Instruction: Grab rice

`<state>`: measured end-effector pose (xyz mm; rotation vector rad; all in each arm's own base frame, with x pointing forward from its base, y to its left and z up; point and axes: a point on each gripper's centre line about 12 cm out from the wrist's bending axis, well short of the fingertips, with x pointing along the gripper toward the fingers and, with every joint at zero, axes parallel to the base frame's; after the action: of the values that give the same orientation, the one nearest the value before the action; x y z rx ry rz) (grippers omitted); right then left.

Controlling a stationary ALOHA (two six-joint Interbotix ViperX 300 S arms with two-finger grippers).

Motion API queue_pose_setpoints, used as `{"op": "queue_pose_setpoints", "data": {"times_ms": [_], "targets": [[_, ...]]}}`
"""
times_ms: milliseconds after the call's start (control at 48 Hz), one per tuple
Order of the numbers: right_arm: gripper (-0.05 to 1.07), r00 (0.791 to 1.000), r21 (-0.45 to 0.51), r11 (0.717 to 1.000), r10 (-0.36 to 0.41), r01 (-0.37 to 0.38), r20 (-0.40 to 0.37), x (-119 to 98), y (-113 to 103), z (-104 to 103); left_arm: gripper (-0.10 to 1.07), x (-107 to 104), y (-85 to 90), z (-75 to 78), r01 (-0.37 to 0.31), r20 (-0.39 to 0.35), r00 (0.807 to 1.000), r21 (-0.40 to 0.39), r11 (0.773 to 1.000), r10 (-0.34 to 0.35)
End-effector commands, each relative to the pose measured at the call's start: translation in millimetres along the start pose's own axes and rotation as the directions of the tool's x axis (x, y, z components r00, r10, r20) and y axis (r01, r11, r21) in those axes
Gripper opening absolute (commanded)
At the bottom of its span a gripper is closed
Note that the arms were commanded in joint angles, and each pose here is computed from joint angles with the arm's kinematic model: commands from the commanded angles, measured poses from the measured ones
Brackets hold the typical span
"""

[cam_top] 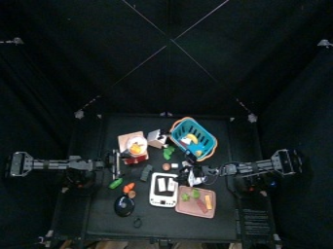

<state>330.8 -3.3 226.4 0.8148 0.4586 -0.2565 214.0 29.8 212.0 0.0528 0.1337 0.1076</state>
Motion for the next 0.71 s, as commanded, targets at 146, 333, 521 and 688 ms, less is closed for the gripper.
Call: {"op": "queue_pose_setpoints", "data": {"times_ms": [146, 333, 521, 688], "targets": [[0.86, 0.999, 0.072, 0.997, 0.024, -0.026, 0.022, -1.0, 2.2, 18.6, 0.96, 1.7, -0.1, 4.1, 0.002, 0.012, 1.000, 0.002, 1.000, -0.002], [0.86, 0.997, 0.074, 0.996, 0.042, -0.046, 0.059, -2.3, 6.5, 36.9, 0.96, 1.7, 0.0, 4.1, 0.001, 0.012, 1.000, 0.001, 1.000, -0.001], [0.86, 0.997, 0.092, 0.993, 0.076, -0.079, 0.030, -2.7, 3.5, 43.8, 0.96, 1.7, 0.2, 4.1, 0.000, 0.012, 1.000, 0.002, 1.000, 0.000], [0.86, 0.997, 0.115, 0.991, 0.075, -0.071, -0.033, 7.6, -5.5, 35.4, 0.96, 1.7, 0.0, 3.9, 0.001, 0.011, 1.000, 0.001, 1.000, -0.001]]}}
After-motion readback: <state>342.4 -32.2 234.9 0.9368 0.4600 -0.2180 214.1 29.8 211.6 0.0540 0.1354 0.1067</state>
